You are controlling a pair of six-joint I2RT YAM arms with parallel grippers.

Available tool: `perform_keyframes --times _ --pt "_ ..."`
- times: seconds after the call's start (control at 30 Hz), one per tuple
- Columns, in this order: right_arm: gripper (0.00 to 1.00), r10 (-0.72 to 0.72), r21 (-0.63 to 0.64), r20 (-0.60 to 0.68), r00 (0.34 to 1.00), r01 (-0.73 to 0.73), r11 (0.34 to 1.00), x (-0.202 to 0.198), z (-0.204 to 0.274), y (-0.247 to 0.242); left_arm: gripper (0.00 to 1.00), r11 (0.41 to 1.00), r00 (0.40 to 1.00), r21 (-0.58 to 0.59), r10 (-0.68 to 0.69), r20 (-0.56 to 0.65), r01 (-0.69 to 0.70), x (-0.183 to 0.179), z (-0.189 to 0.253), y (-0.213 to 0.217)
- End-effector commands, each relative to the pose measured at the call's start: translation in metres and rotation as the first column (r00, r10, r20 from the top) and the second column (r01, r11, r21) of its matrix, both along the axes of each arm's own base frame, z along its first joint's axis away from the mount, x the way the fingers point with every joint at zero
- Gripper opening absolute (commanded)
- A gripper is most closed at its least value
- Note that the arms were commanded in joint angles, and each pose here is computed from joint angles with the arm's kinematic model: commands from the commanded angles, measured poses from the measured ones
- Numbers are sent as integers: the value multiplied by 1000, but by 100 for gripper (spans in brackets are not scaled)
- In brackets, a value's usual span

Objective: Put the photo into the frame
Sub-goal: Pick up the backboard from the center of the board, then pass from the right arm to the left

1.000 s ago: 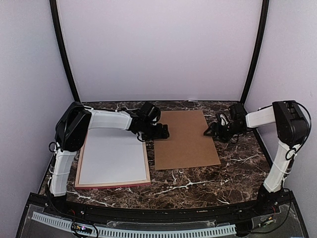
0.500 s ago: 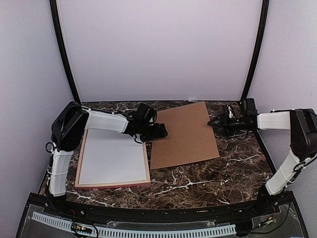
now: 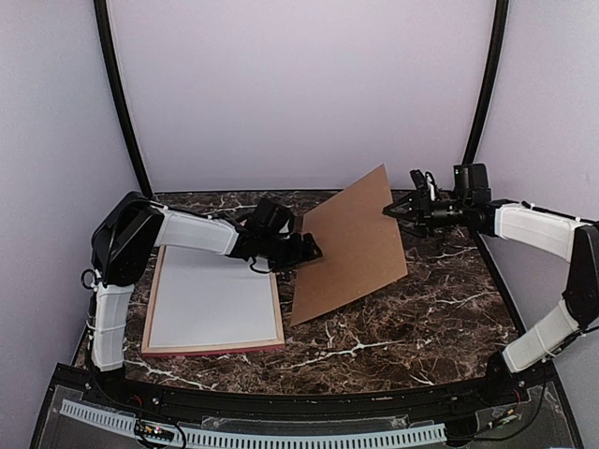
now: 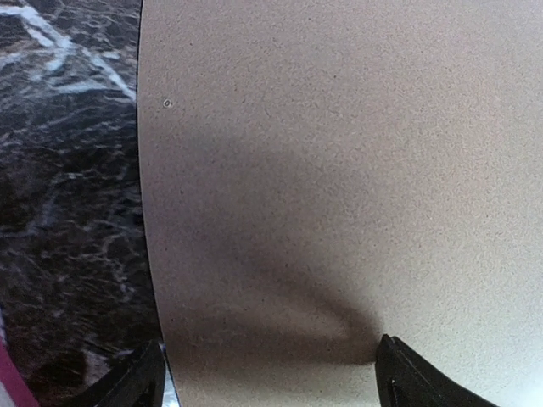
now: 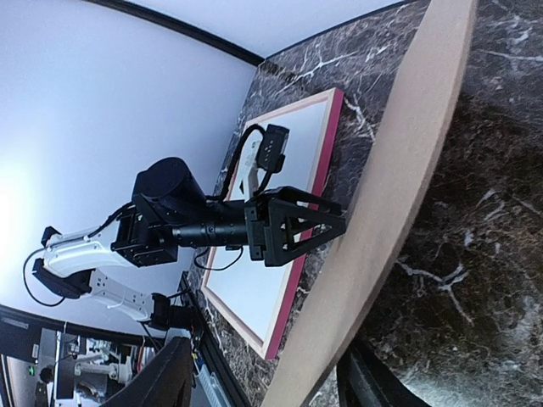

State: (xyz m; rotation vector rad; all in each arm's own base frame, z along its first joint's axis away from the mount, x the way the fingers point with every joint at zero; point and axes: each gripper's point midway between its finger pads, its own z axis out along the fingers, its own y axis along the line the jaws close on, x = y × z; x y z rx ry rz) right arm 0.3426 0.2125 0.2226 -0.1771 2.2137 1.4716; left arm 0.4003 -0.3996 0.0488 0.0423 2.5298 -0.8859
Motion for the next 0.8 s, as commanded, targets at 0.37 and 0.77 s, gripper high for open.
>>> perform_keyframes --times 0.37,0.77 --pt "69 172 5 159 972 -175 985 -32 81 60 88 975 978 -138 -188 -95 174 -71 18 -40" --pt "75 211 2 195 958 -215 977 -37 100 80 89 934 963 -237 -270 21 267 -72 86 -53"
